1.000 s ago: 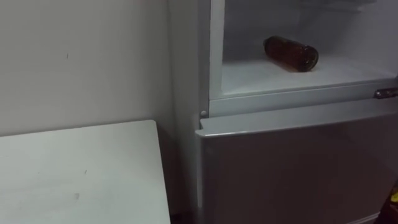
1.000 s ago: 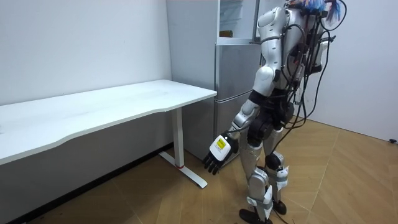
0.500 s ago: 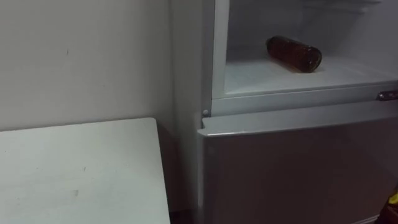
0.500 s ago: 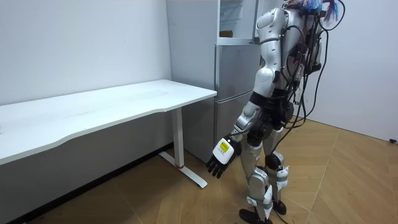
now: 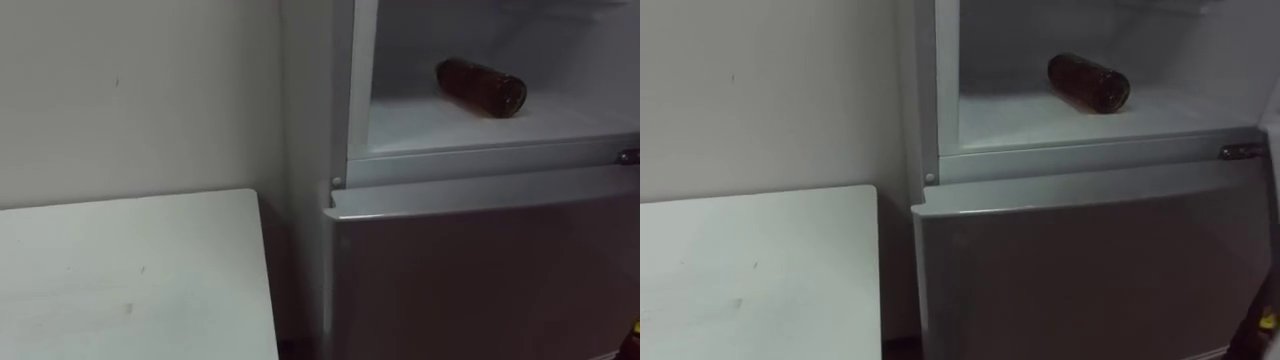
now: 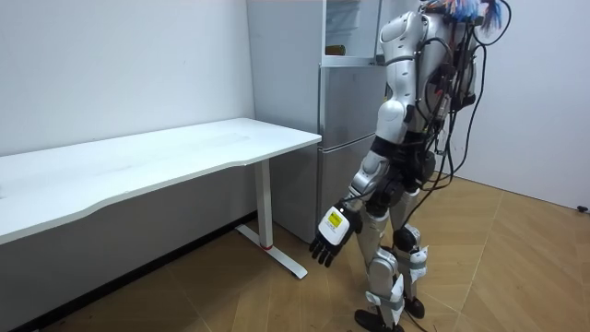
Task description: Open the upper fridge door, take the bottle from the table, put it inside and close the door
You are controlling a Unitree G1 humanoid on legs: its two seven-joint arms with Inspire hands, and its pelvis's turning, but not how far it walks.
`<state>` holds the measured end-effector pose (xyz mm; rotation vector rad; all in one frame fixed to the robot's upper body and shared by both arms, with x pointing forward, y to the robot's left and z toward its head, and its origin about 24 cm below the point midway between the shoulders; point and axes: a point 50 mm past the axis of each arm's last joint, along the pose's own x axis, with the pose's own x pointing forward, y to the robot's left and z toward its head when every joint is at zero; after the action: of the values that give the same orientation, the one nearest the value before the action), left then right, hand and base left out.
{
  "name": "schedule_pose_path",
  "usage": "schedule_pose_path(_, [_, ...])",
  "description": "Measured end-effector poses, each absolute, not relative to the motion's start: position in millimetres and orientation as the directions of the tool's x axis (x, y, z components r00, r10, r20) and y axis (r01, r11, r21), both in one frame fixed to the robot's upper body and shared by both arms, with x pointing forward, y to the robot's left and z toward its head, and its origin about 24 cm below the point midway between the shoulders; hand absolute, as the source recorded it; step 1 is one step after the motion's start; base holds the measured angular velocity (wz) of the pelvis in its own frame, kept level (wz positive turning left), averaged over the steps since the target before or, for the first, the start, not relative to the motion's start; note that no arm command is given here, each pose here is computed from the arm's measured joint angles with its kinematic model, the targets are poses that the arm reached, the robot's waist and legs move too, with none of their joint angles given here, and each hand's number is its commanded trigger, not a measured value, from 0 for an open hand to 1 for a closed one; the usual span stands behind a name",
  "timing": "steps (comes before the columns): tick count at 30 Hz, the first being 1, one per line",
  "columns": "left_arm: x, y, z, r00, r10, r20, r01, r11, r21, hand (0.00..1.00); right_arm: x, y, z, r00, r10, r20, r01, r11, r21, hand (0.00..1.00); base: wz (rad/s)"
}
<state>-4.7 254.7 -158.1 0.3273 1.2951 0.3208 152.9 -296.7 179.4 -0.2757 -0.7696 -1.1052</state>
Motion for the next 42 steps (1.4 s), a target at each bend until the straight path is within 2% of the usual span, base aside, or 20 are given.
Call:
schedule_pose_path(7, [3.7,256.9,-157.2,0.263,0.405,-0.876,-0.045,0.912,0.409,0.0,170.0,-273.2,180.1,0.427,-0.542,0.723,0.794,0.607,-0.014,0.0,0.02])
schedule_pose_path(14, [19.6,261.7,-155.4,0.307,0.379,-0.873,0.013,0.915,0.402,0.0,200.1,-227.4,189.5,0.608,-0.231,0.759,0.589,0.772,-0.237,0.0,0.03])
schedule_pose_path(18, [19.6,264.1,-154.6,0.308,0.376,-0.874,0.019,0.916,0.4,0.0,205.8,-216.9,189.1,0.674,-0.112,0.73,0.491,0.806,-0.331,0.0,0.17])
schedule_pose_path(29, [13.5,261.6,-155.5,0.296,0.362,-0.884,0.035,0.921,0.389,0.0,210.0,-206.1,190.3,0.718,0.006,0.696,0.389,0.826,-0.409,0.0,0.05])
schedule_pose_path(42, [5.8,260.9,-156.6,0.259,0.347,-0.901,0.082,0.922,0.379,0.0,213.4,-201.8,188.2,0.743,0.04,0.668,0.35,0.828,-0.439,0.0,0.04])
